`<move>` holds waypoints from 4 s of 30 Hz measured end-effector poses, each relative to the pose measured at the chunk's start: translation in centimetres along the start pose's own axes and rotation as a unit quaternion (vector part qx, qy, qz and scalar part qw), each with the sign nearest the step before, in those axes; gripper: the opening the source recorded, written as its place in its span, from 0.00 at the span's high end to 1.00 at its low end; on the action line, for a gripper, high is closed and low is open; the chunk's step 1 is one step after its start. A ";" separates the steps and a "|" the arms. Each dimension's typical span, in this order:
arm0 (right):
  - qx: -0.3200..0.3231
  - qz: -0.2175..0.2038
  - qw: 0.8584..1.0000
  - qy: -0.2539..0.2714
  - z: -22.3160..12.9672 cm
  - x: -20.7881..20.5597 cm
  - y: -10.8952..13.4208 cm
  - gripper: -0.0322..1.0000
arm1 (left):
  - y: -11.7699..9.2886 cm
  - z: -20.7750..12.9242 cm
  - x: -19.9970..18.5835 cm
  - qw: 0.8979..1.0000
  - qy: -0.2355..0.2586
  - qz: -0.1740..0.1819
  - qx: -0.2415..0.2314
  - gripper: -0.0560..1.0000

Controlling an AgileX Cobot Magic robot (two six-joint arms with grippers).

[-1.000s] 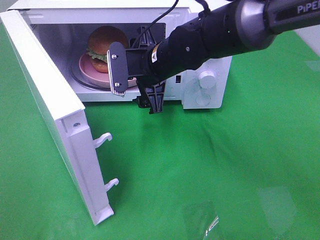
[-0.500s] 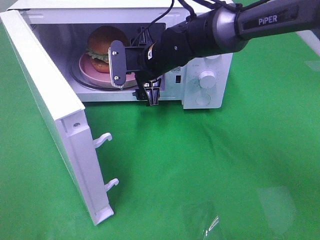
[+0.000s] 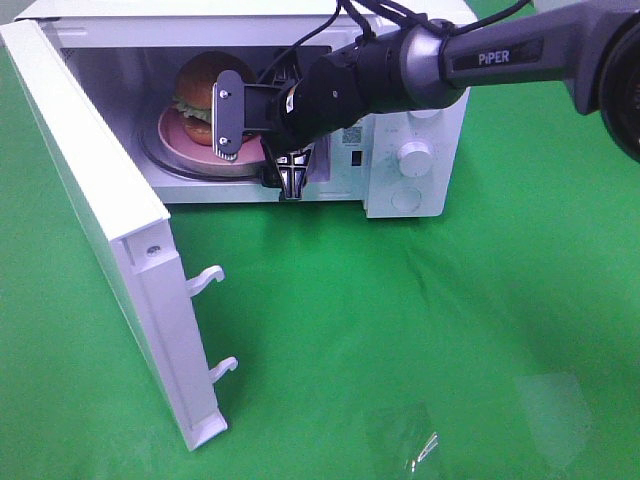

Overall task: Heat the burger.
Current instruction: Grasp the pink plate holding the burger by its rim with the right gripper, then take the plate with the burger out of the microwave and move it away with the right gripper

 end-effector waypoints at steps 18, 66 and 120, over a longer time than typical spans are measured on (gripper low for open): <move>0.031 -0.001 0.999 -0.018 1.9 1.3 0.6 0.22 | 0.0 0.0 0.0 1.000 0.000 0.000 0.000 0.02; 0.111 0.020 0.993 -0.037 4.2 1.6 1.8 0.90 | 0.0 0.0 0.0 1.000 0.000 0.000 0.000 0.02; -0.104 0.082 0.990 -0.049 3.7 -7.4 5.2 0.91 | 0.0 0.0 0.0 1.000 0.000 0.000 0.000 0.02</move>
Point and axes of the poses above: a point on each arm's last joint axis where the gripper is mounted, x pointing out along that axis toward the gripper, y along the wrist's bending axis when the last joint is at zero, z = x × y, the point moved 5 cm from there along x, pointing out along that axis toward the gripper, and after that the axes turned 14 degrees about -x, right-handed, at the moved point
